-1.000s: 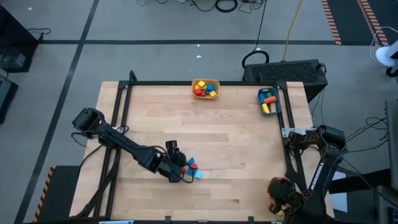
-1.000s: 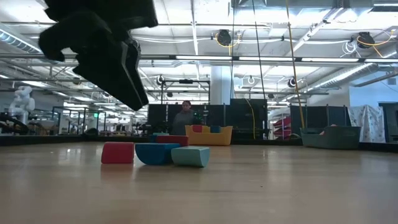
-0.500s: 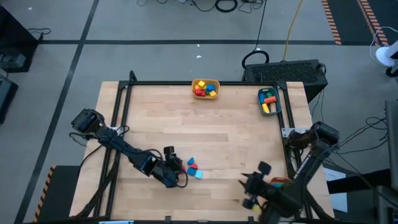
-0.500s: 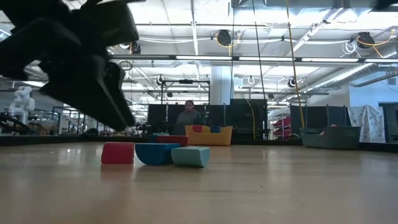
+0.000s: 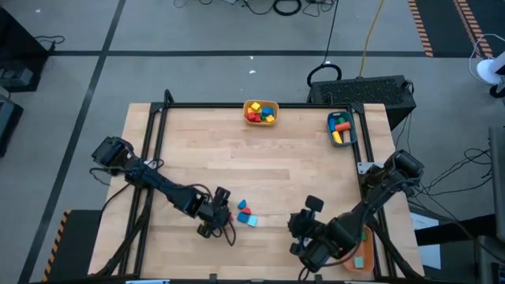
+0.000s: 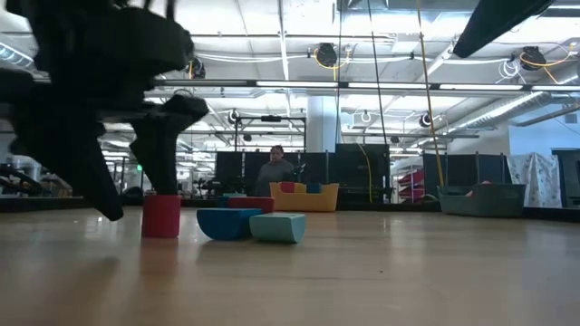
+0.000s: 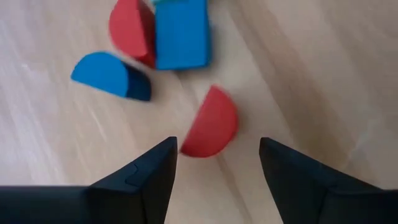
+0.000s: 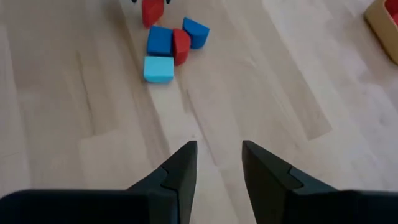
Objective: Sort blocks by size
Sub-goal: Put the red half circle block into the orange bin
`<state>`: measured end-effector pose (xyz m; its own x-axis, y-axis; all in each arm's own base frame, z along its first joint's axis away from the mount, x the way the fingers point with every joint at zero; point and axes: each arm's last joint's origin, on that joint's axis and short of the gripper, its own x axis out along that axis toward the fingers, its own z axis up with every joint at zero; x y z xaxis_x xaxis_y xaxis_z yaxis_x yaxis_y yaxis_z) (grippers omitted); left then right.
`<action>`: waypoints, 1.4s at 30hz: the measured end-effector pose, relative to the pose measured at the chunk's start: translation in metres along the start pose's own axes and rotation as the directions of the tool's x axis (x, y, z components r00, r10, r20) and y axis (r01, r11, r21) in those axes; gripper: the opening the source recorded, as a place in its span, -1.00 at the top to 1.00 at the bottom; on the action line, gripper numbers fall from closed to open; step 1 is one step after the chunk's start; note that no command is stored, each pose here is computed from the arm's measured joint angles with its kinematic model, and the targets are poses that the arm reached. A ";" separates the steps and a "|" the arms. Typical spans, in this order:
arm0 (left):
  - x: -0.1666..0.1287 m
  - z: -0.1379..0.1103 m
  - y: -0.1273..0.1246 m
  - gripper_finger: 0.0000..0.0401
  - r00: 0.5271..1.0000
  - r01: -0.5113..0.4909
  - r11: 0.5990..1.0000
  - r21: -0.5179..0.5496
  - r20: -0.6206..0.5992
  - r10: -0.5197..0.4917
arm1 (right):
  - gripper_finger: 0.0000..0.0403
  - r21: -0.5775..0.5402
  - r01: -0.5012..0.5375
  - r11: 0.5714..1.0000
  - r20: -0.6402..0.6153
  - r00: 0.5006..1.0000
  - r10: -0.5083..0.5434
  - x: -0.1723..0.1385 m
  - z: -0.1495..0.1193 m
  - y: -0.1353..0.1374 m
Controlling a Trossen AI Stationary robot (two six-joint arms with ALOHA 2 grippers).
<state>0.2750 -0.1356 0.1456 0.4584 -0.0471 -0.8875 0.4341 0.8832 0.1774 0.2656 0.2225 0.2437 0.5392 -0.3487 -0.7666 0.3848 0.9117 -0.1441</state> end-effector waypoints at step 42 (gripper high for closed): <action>0.008 0.004 0.019 0.51 0.994 0.081 0.985 -0.153 0.088 -0.068 | 0.43 -0.032 -0.092 0.995 0.230 0.968 0.097 0.061 0.004 0.035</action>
<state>0.2901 -0.1207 0.1435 0.4944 -0.1485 -0.8564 0.3459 0.9375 0.0372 0.3148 0.2319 0.1939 0.7320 -0.2994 -0.6120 0.3094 0.9464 -0.0929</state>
